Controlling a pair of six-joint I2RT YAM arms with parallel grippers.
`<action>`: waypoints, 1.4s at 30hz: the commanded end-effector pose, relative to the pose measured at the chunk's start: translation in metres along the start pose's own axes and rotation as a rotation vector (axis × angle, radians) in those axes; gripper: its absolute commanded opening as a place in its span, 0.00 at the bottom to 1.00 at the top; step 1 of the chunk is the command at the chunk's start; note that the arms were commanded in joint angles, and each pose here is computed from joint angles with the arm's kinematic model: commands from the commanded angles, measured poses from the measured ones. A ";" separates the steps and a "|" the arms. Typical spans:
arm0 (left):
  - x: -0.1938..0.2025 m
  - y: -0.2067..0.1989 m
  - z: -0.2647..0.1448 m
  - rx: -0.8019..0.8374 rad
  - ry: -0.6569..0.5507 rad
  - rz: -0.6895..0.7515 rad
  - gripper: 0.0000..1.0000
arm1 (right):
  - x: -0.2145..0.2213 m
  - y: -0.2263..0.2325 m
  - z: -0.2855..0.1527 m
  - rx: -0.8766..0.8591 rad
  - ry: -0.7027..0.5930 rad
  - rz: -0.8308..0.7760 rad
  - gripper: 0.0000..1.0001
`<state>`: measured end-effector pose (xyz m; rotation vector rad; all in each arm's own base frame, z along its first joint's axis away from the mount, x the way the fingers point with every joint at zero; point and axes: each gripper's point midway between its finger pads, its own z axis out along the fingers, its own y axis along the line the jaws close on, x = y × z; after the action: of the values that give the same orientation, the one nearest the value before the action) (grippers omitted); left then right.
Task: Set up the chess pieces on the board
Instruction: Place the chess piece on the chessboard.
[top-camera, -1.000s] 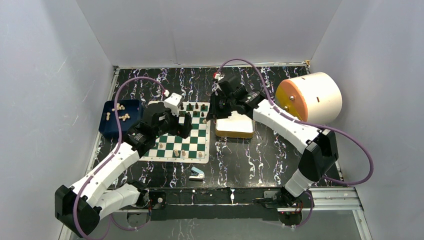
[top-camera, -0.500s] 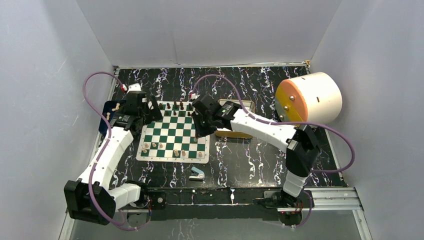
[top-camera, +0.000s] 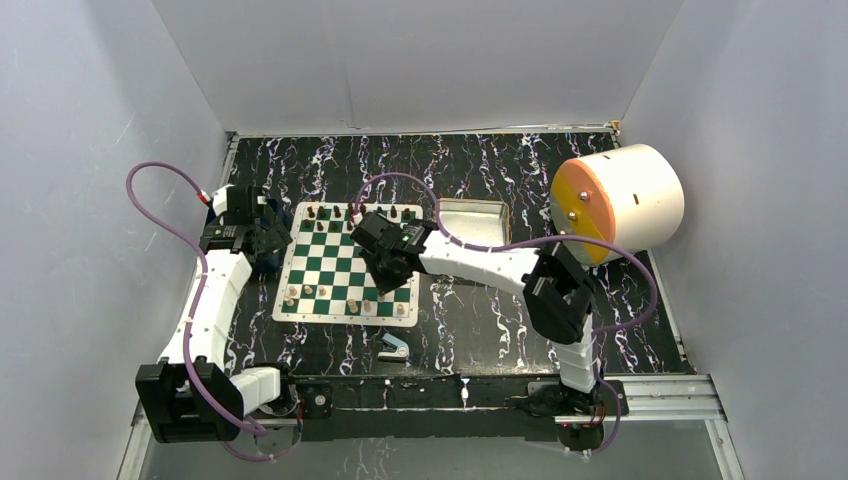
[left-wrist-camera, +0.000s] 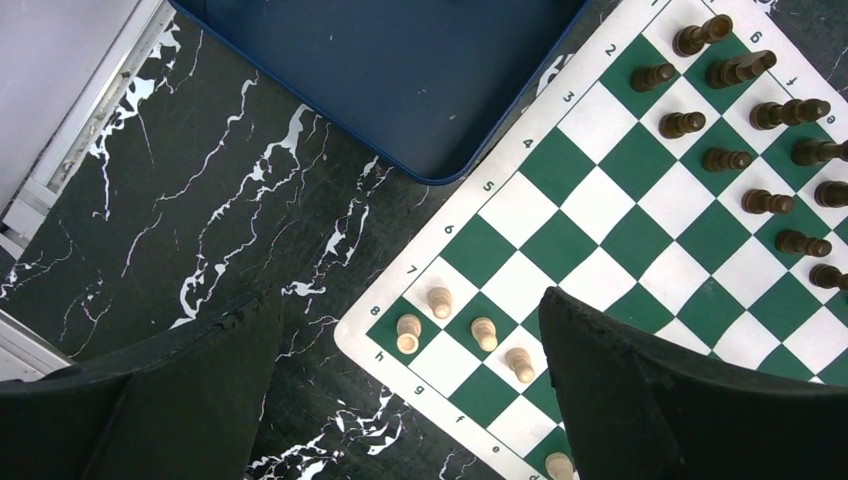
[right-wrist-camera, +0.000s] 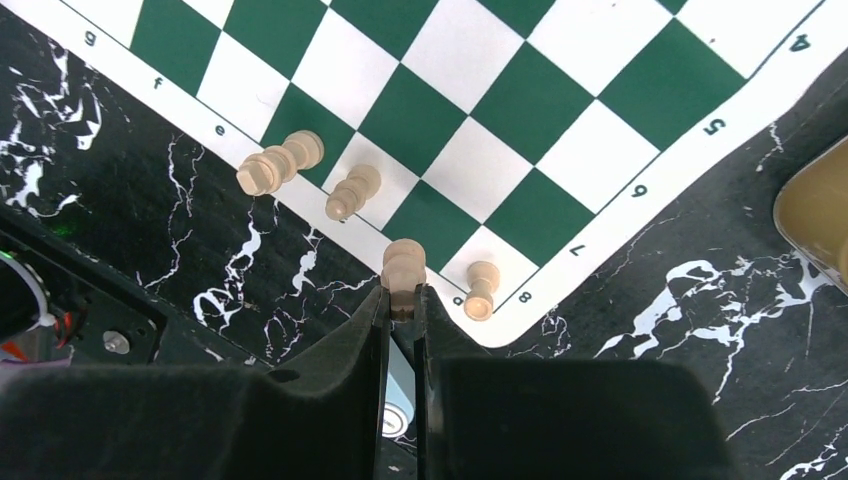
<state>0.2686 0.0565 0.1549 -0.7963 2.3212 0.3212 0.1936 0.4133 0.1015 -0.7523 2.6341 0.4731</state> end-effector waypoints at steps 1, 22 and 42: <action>-0.003 0.003 -0.001 0.010 0.021 -0.067 0.95 | -0.008 0.006 0.002 0.034 -0.008 -0.019 0.04; -0.004 0.016 0.004 -0.052 -0.003 -0.116 0.95 | 0.015 -0.002 0.023 0.144 0.061 -0.067 0.07; -0.004 0.014 0.004 -0.036 0.003 -0.092 0.95 | 0.014 0.006 0.036 0.114 0.062 -0.054 0.08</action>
<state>0.2654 0.0682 0.1510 -0.9216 2.2921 0.3107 0.1822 0.4093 0.0538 -0.8442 2.7026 0.2263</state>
